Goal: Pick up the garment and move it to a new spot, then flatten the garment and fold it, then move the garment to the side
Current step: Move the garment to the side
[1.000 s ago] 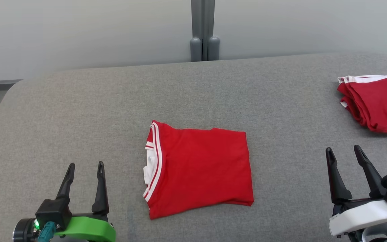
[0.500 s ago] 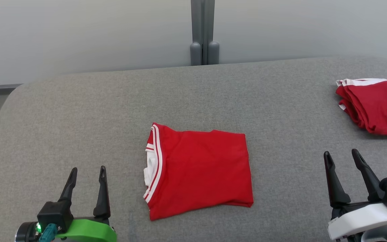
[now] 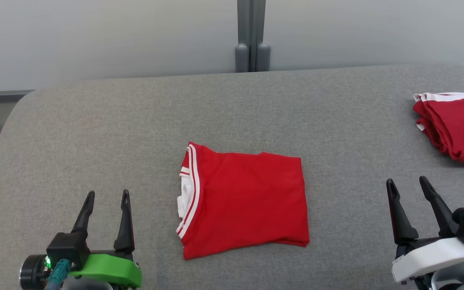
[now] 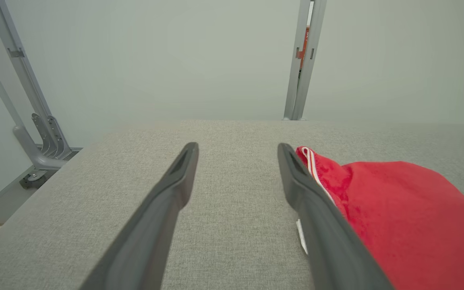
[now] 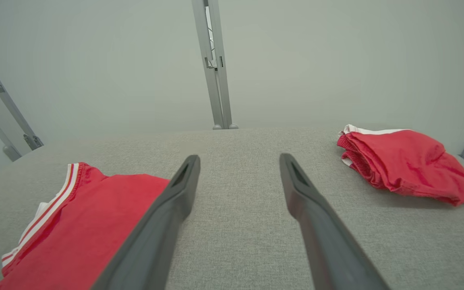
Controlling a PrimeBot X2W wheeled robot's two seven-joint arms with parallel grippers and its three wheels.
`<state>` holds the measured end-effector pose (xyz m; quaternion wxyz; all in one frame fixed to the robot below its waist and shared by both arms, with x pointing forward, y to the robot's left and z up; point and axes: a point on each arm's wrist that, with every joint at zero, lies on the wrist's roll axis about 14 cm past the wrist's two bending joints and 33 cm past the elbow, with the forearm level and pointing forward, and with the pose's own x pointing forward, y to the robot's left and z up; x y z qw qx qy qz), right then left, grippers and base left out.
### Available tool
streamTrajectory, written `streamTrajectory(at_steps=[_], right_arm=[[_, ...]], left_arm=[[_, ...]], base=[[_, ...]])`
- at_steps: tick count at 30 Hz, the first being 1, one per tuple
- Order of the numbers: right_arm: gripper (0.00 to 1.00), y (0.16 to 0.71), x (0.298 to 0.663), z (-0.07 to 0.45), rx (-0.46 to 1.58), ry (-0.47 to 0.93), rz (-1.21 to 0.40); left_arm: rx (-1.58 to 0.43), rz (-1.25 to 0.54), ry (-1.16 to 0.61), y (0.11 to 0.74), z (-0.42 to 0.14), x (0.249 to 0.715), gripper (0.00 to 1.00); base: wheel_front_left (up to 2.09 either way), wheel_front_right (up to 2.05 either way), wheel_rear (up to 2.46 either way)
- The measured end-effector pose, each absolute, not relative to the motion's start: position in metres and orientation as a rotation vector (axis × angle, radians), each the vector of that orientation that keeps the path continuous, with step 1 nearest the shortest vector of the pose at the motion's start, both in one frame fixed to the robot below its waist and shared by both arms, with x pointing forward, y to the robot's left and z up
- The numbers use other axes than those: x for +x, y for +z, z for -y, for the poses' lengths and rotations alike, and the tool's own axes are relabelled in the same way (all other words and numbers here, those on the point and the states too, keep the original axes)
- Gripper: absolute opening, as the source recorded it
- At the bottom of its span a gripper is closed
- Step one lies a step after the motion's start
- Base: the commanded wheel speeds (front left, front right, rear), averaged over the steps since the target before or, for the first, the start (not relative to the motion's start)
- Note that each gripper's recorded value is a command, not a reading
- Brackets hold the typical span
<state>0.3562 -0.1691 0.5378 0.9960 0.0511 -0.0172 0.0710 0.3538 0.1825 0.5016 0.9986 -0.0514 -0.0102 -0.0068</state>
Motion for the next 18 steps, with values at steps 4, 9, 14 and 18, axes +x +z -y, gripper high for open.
streamTrajectory(at_steps=[4,9,14,18], right_arm=[[1.00,0.523,0.373,0.157,0.119,0.179,-0.013],[1.00,0.489,0.398,0.130,0.145,0.254,-0.112],[1.00,0.441,0.413,0.099,0.171,0.337,-0.255],[1.00,0.402,0.416,0.077,0.187,0.393,-0.380]], left_arm=[[-0.099,0.055,-0.024,0.512,-0.181,0.370,1.00],[-0.101,0.077,-0.014,0.516,-0.182,0.390,1.00],[-0.115,0.065,0.000,0.508,-0.183,0.403,1.00],[-0.116,0.073,0.029,0.509,-0.190,0.408,1.00]], base=[[0.00,0.00,0.00],[0.00,0.00,0.00],[0.00,0.00,0.00],[0.00,0.00,0.00]])
